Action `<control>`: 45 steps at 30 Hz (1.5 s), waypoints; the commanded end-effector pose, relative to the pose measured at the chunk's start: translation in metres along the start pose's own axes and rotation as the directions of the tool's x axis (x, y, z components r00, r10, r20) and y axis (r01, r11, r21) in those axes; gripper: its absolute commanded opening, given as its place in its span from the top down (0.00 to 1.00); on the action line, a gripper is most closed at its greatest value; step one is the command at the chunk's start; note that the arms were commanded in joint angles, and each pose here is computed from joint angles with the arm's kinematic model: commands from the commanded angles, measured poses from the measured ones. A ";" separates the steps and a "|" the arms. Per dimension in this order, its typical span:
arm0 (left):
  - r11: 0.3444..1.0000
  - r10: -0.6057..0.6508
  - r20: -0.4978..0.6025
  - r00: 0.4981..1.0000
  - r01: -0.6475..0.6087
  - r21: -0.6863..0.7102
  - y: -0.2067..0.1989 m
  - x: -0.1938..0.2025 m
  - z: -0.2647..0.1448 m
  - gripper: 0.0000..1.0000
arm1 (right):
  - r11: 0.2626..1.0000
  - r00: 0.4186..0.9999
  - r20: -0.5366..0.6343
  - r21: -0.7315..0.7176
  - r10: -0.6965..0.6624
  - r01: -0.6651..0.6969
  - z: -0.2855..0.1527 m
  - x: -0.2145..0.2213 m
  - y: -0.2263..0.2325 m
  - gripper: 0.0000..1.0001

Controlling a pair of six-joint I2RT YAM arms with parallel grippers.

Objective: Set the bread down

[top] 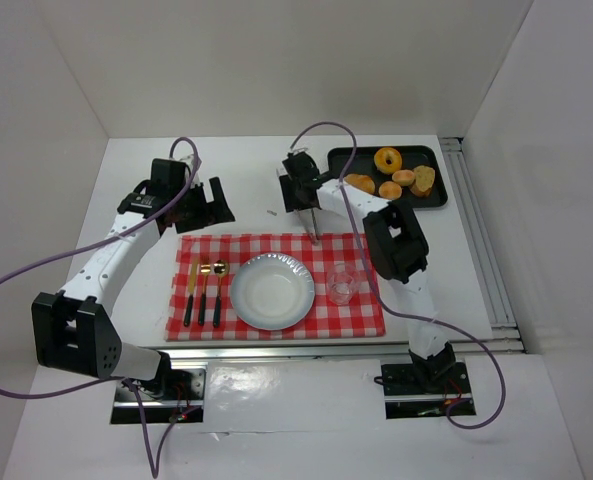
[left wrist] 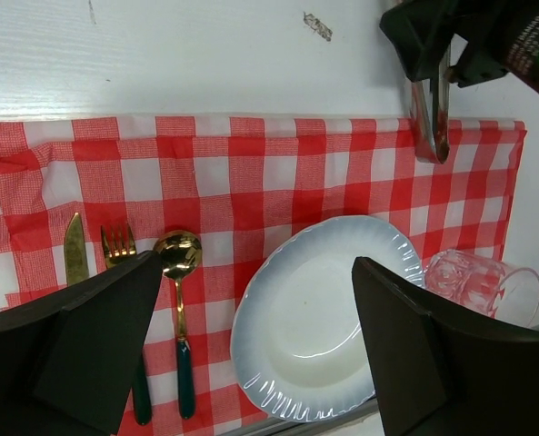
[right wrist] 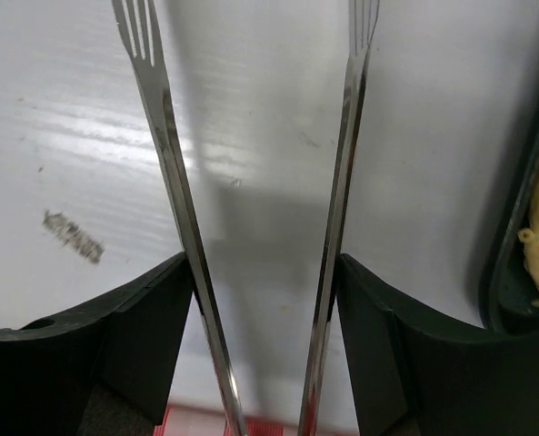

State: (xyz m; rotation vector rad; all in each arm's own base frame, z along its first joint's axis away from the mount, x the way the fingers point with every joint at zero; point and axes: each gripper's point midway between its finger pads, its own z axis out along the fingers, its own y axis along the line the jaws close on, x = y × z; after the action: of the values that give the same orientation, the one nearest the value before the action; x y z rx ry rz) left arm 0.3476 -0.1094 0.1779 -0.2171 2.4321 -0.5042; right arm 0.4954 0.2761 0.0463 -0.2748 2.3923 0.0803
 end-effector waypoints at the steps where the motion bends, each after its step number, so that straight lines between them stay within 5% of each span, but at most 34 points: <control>1: 1.000 0.028 0.031 0.999 -0.028 -0.004 0.001 -0.010 -0.001 0.01 | 1.000 0.984 0.179 0.014 0.017 -0.020 0.002 -0.049 0.011 0.30; 7: 0.999 0.036 0.027 0.999 -0.035 -0.018 0.004 -0.009 -0.002 0.01 | 0.998 0.981 0.189 0.041 0.039 -0.047 0.014 -0.029 0.004 0.08; 15: 0.999 0.034 0.018 0.999 -0.034 -0.021 0.005 -0.008 0.001 0.01 | 0.992 0.981 0.191 0.115 0.024 -0.047 0.008 0.003 0.004 0.06; 20: 0.999 0.036 0.027 0.999 -0.035 -0.018 0.003 -0.011 0.000 0.01 | 0.985 0.982 0.175 0.137 0.077 -0.101 0.012 0.017 -0.001 0.21; 26: 0.999 0.037 0.032 0.999 -0.037 -0.006 0.000 -0.012 -0.003 0.01 | 0.984 0.972 0.210 0.121 0.107 -0.134 -0.005 -0.013 0.004 0.59; 31: 0.999 0.036 0.023 0.999 -0.035 -0.009 0.001 -0.009 -0.003 0.01 | 0.990 0.943 0.302 -0.006 0.138 -0.143 -0.069 -0.098 0.005 0.59; 36: 0.999 0.037 0.032 0.999 -0.037 -0.006 0.000 -0.011 -0.006 0.01 | 0.970 0.933 0.272 -0.117 0.237 -0.213 -0.118 -0.126 -0.038 0.57; 41: 0.999 0.037 0.032 0.999 -0.037 -0.006 0.000 -0.011 -0.006 0.01 | 0.924 0.920 0.166 -0.212 0.355 -0.318 -0.148 -0.102 -0.100 0.53; 45: 0.999 0.039 0.036 0.999 -0.039 0.006 -0.002 -0.012 -0.006 0.01 | 0.922 0.909 0.158 -0.117 0.385 -0.370 -0.165 -0.071 -0.142 0.51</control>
State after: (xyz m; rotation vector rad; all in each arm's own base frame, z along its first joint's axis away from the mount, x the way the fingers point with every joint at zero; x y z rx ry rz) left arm 0.3469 -0.1059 0.1725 -0.2031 2.4498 -0.4730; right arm 0.5099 0.1204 0.2404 0.1878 2.1108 0.3255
